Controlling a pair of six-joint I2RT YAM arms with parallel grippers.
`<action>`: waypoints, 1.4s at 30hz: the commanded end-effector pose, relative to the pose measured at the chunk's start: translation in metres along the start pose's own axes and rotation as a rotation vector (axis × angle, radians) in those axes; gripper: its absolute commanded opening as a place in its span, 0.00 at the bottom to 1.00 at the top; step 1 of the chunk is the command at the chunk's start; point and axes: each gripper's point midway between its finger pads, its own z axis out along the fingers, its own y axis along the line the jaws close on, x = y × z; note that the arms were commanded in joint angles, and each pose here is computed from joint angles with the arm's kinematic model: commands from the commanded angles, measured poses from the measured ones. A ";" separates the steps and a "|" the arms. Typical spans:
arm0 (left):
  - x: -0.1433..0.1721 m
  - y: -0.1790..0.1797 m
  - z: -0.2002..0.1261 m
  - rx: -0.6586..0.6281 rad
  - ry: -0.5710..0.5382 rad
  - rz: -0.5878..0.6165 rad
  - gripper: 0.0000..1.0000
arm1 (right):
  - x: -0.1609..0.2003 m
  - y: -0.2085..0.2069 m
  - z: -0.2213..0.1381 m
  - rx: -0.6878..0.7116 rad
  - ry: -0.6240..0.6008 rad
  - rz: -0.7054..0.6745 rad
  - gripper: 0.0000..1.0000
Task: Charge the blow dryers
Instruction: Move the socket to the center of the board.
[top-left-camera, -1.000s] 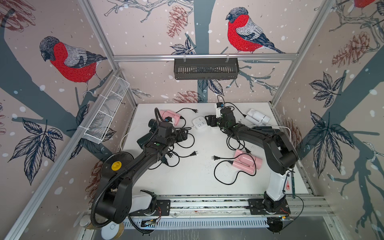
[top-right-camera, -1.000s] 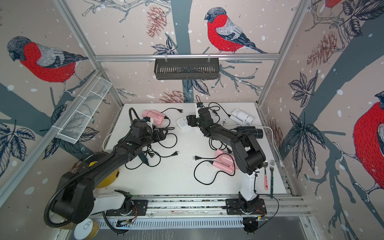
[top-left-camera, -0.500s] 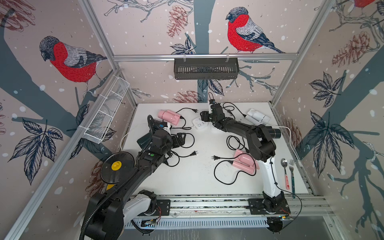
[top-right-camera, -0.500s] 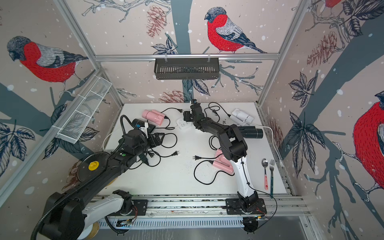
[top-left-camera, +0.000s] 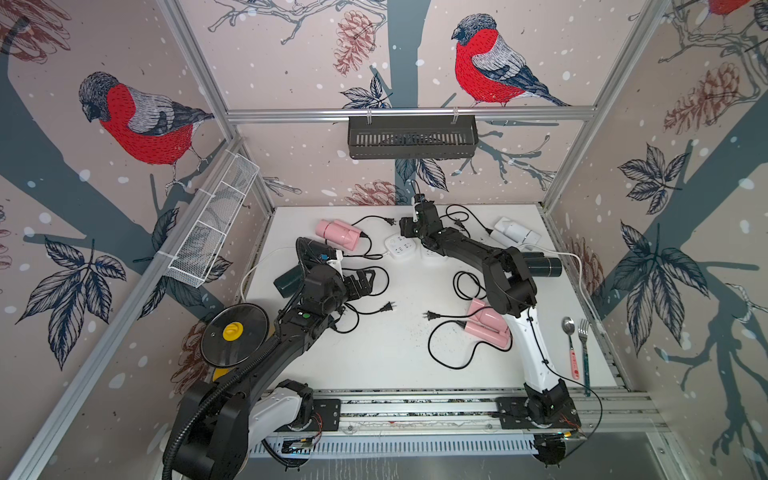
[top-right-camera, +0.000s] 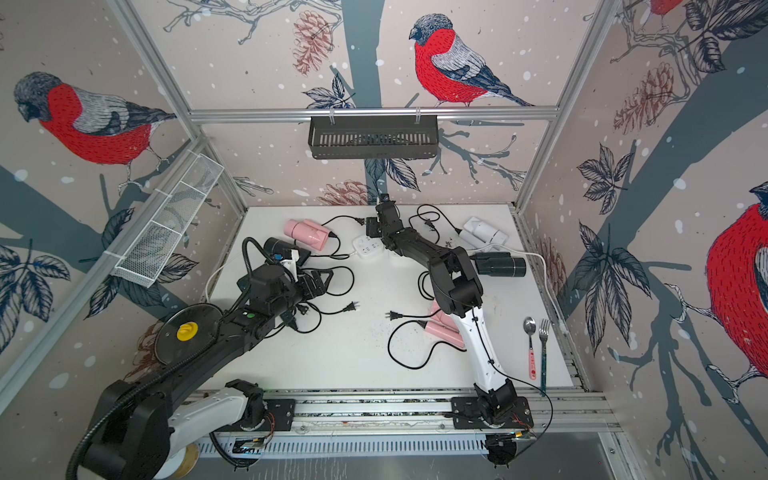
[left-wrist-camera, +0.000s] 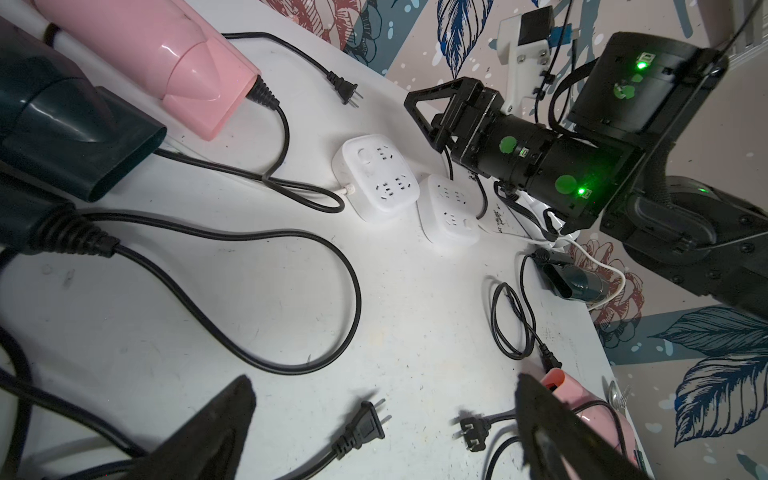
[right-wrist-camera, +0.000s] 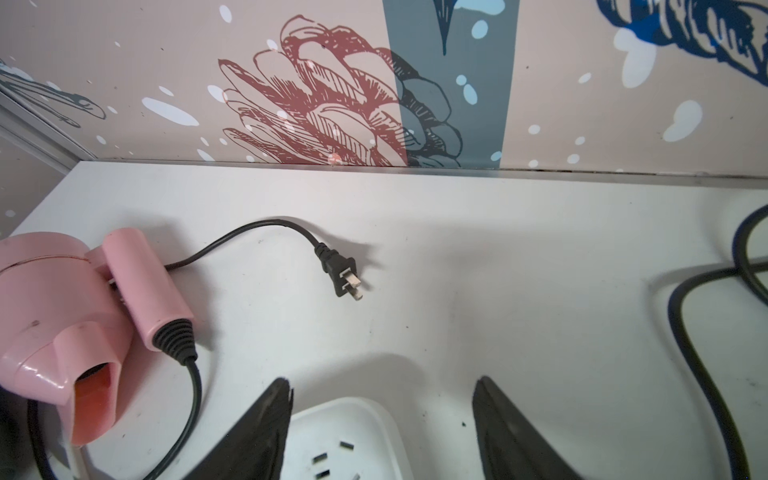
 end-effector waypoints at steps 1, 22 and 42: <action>-0.010 -0.010 0.001 0.052 -0.042 -0.009 0.97 | 0.007 -0.003 0.005 0.018 0.033 -0.028 0.70; 0.007 -0.014 0.001 0.124 -0.009 -0.028 0.97 | 0.026 0.007 0.046 0.051 0.103 -0.025 0.61; 0.006 -0.012 0.001 0.117 -0.026 -0.022 0.94 | 0.031 0.027 -0.007 -0.058 0.222 -0.058 0.43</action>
